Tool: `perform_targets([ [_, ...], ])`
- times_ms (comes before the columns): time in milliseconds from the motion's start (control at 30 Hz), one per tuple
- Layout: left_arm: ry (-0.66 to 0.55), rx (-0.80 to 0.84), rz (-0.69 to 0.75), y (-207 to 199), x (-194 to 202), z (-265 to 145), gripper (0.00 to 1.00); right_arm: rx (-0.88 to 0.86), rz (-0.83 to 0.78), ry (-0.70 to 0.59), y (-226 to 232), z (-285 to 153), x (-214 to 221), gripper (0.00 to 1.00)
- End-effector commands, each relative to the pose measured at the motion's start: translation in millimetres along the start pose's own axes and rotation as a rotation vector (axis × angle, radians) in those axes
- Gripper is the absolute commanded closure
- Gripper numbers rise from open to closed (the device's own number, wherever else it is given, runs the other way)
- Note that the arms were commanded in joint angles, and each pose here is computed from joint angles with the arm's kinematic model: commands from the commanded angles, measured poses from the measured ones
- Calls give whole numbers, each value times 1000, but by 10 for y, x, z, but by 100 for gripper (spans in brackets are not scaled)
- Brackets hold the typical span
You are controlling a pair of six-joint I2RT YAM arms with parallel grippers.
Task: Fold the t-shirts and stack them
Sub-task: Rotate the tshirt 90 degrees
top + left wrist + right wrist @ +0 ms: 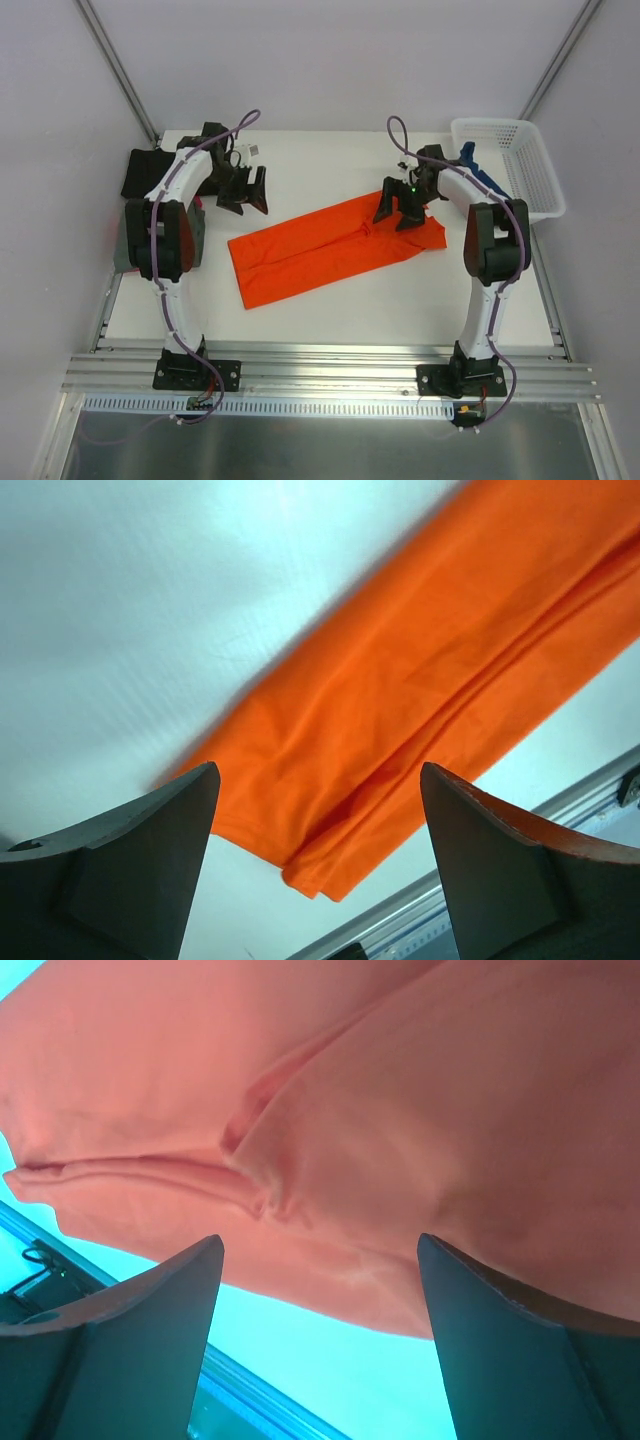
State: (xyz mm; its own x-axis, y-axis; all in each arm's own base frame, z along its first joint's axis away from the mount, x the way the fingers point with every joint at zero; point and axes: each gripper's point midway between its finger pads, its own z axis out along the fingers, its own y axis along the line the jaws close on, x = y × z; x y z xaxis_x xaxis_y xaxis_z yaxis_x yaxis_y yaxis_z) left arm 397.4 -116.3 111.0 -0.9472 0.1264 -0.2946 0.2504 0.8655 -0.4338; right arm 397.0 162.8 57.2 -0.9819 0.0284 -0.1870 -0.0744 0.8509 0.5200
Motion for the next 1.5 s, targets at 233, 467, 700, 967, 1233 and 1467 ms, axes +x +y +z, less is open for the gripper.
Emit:
perform_targets([
  [233,160,-53,-62,428,166,265,17,22,-44,-42,-1,-253,5,17],
  [467,225,-28,-91,437,318,364,18,42,-29,-24,-69,-214,58,17],
  [700,294,-14,-103,376,560,294,18,60,-19,-22,-213,-102,-19,17],
  [967,404,2,-105,232,879,221,18,37,-19,-66,-200,156,-560,17],
  [1233,480,49,-76,-43,1070,242,19,-23,-64,-173,66,295,-1139,17],
  [1467,580,75,9,-374,1350,309,19,-93,-116,-280,418,508,-1603,16],
])
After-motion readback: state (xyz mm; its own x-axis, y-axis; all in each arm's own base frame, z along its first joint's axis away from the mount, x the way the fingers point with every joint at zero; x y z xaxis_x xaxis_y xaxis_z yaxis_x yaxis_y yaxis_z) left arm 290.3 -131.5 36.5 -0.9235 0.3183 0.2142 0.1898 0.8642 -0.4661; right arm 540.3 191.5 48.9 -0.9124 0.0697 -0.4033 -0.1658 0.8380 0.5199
